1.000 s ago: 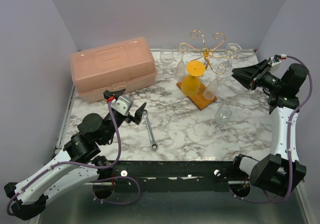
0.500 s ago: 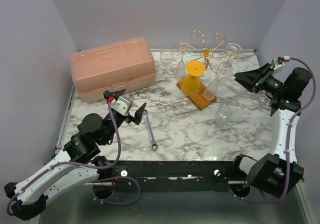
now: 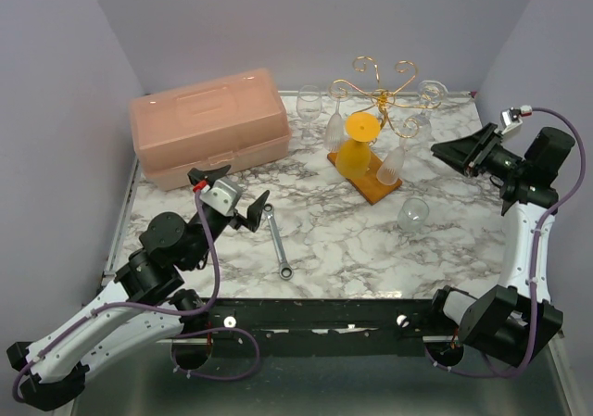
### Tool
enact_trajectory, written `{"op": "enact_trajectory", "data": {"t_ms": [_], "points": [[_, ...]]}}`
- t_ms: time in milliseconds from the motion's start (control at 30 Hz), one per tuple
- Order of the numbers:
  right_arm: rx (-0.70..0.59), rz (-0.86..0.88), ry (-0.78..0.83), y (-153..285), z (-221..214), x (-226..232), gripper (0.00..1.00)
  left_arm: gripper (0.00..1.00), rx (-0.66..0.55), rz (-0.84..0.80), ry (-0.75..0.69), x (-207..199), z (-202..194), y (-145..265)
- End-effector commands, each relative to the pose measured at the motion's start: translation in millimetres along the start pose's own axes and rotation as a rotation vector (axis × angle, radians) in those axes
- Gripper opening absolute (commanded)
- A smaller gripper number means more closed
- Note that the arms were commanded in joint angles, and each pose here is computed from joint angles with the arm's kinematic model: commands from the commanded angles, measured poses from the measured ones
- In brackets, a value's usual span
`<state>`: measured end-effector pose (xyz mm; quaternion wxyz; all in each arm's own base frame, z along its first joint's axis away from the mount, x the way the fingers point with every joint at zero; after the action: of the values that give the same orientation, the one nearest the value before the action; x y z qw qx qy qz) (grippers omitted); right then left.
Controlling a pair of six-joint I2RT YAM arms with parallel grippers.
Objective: Place the wine glass upside down on the wine glass rack
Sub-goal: Turn the wine glass upside down at the wine rack, then pick up the wine glass at the center of the board.
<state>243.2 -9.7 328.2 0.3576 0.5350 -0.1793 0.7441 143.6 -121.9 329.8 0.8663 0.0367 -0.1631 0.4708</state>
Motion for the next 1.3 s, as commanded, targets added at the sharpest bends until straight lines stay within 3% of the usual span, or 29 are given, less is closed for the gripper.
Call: {"op": "enact_trajectory", "data": {"t_ms": [0, 433, 700, 767, 800, 833, 1033, 1267], "points": [[0.022, -0.002, 0.129, 6, -3, 4, 0.47, 0.99, -0.024, -0.014, 0.021, 0, 2, 4], [0.081, -0.301, 0.532, 23, 5, -18, 0.55, 0.99, -0.033, -0.028, 0.026, -1, 3, 5], [0.04, -0.28, 0.678, 25, 2, -18, 0.57, 0.99, -0.036, -0.034, 0.026, -1, 2, 6], [0.016, -0.254, 0.725, 24, 1, -16, 0.69, 0.98, -0.042, -0.038, 0.027, -1, 3, 7], [0.007, -0.252, 0.736, 24, 0, -18, 0.89, 0.99, -0.044, -0.04, 0.027, -1, 3, 7], [0.002, -0.252, 0.738, 23, 0, -21, 1.0, 0.98, -0.05, -0.039, 0.029, 0, 4, 8], [0.119, -0.207, 0.778, 21, -11, -45, 1.0, 0.99, -0.062, -0.041, 0.031, 1, 5, 11], [0.173, -0.203, 0.937, 24, -21, -65, 1.0, 0.98, -0.07, -0.053, 0.036, 1, 7, 14]]}}
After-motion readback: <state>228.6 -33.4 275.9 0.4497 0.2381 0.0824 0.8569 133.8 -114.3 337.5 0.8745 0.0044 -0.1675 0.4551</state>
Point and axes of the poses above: each gripper's point midway between its finger pads, its own y axis back along the fingers, its own x axis along the line the jaws close on, z = x × y, the point moved 8 cm from there along y, back along the fingers, and after that the axes turned 8 degrees about -y, right-handed, at the moved point
